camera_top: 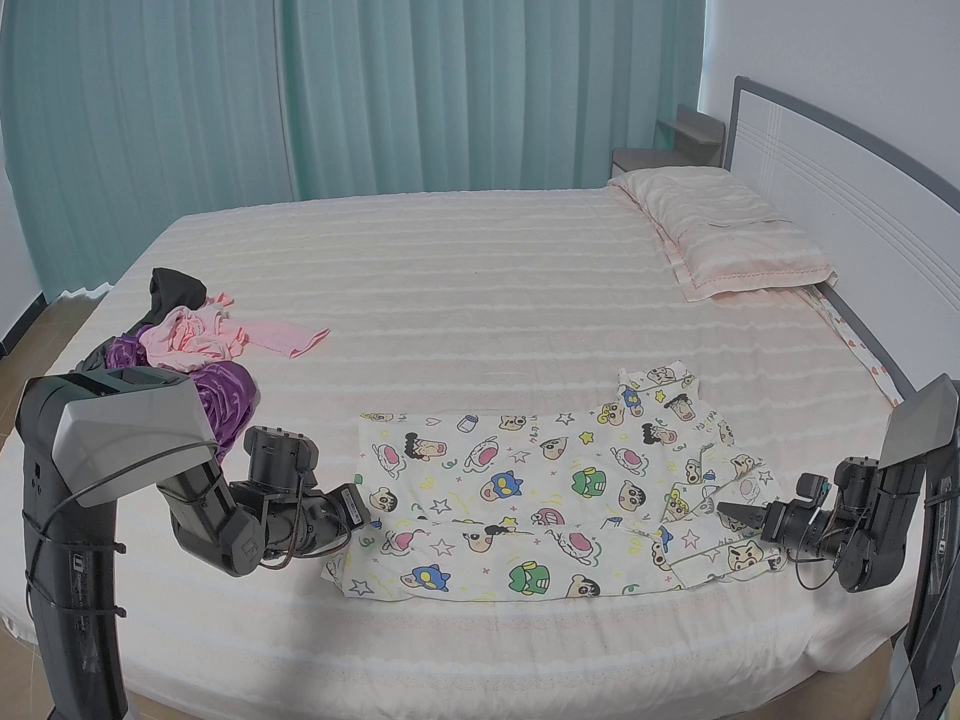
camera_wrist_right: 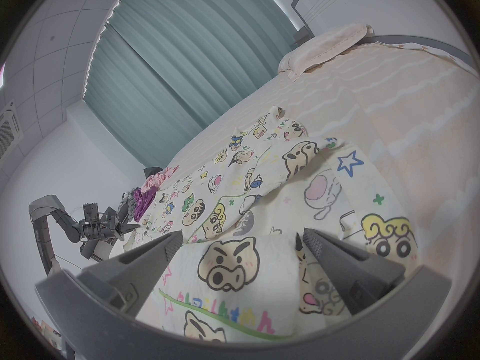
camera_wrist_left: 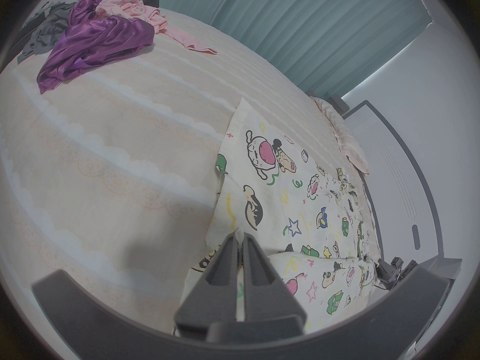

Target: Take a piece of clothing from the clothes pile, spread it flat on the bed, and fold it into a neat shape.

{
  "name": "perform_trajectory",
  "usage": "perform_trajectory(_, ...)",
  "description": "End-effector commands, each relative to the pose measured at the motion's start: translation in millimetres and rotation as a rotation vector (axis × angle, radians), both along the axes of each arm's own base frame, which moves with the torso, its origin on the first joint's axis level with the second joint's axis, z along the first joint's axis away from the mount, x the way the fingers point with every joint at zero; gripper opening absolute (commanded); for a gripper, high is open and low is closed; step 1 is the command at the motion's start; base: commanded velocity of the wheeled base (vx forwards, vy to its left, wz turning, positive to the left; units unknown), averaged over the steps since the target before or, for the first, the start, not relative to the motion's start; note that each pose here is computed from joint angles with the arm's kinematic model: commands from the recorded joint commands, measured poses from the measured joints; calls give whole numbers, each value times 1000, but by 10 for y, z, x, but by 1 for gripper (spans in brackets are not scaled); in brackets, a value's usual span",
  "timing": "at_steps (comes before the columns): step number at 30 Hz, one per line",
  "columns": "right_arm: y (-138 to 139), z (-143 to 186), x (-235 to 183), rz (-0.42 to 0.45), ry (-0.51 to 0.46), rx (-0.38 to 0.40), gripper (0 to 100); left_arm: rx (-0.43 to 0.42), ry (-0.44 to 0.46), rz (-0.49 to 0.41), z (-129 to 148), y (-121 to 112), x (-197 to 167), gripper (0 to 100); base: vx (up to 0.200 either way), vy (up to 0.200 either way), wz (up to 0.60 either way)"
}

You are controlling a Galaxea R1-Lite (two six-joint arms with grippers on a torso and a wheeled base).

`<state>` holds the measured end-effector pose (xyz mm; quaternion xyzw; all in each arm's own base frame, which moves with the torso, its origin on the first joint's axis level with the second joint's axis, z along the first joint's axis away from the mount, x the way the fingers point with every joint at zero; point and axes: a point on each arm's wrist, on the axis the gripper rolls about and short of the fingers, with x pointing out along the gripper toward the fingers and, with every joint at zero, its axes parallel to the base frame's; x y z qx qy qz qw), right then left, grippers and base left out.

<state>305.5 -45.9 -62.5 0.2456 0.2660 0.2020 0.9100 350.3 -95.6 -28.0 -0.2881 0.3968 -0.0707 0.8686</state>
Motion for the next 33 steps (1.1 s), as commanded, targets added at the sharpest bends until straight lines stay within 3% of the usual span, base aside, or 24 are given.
perform_trajectory(1,-1,-7,-3,0,-2,0,0,1,1,1,-6,-1,0,0,0,0,0)
perform_trajectory(15,-7,9,48,-22,-18,-15,0,0,0,2,-5,-1,1,0,0,0,0)
perform_trajectory(23,21,47,198,-108,-48,-42,0,4,4,7,-25,0,3,0,0,0,0)
perform_trajectory(33,47,39,194,-102,-43,-40,0,19,-3,21,-22,-15,17,0,0,0,0)
